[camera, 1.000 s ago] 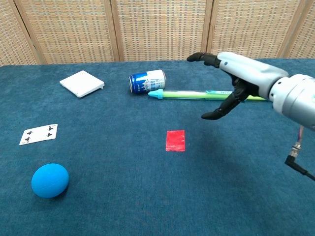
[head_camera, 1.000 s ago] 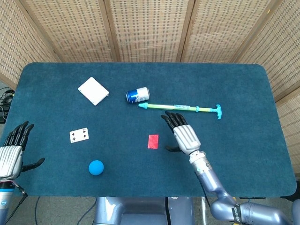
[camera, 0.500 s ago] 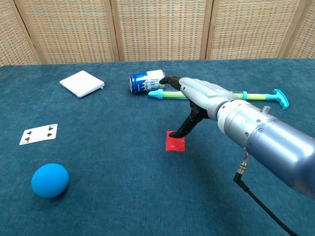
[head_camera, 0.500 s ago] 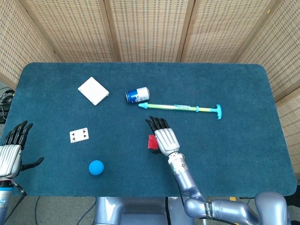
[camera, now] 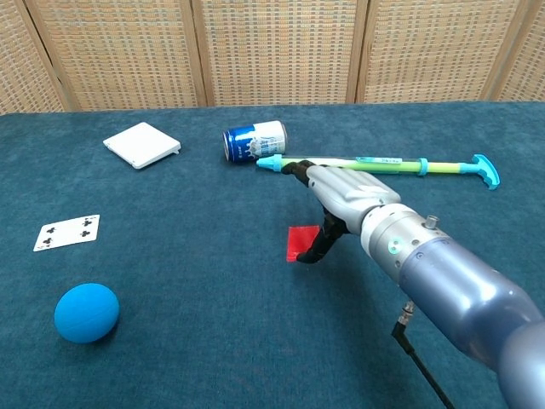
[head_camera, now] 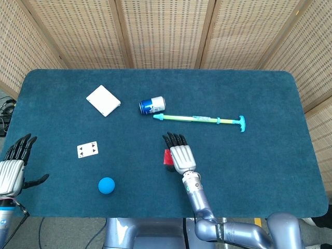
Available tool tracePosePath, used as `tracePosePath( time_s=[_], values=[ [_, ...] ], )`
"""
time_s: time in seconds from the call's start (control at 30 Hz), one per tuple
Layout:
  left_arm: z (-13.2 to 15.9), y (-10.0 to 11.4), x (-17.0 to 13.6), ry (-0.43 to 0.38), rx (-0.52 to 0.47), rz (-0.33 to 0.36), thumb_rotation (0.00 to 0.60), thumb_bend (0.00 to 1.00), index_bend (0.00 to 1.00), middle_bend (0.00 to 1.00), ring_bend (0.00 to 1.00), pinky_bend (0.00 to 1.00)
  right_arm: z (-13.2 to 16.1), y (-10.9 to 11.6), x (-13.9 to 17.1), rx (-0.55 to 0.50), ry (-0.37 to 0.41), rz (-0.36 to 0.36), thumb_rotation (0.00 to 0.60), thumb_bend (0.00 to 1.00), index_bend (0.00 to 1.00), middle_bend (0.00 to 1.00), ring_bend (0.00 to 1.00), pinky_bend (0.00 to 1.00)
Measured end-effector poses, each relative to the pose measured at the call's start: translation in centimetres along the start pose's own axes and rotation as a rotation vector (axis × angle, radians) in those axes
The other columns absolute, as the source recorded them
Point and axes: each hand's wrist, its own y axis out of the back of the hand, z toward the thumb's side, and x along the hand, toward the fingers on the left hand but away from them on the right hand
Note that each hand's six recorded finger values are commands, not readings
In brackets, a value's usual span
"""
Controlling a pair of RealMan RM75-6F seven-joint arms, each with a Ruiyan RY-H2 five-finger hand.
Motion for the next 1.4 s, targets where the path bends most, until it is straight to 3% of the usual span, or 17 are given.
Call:
tracePosePath(
  time_s=[1.0, 1.07, 1.23, 1.4],
  values=[
    [0.1, -0.2, 0.1, 0.004, 0.003, -0.003, 0.6, 0.1, 0.0, 0.0, 0.0, 0.09, -0.9, -1.9, -1.5, 0.056, -0.023, 0.042, 0.6, 0.3, 0.02, 0.0, 0.0, 0.0],
    [0.0, -0.3, 0.1, 0.005, 0.003, -0.004, 0.6, 0.1, 0.0, 0.0, 0.0, 0.09, -0.7, -1.9, -1.7, 0.063, -0.021, 0.038, 0.6, 0.35, 0.03, 0.0, 0.0, 0.0],
    [0.0, -0.3, 0.2, 0.007, 0.004, -0.006, 0.6, 0.1, 0.0, 0.0, 0.0, 0.09, -0.2, -1.6, -2.2, 0.081, -0.009, 0.0, 0.6, 0.61, 0.03, 0.0, 0.0, 0.0],
    [0.0, -0.4, 0.1, 0.005, 0.004, -0.007, 0.6, 0.1, 0.0, 0.0, 0.0, 0.09, -0.1, -0.9, -2.4, 0.084, -0.001, -0.043, 0.6, 0.72, 0.04, 0.0, 0.0, 0.0]
  ],
)
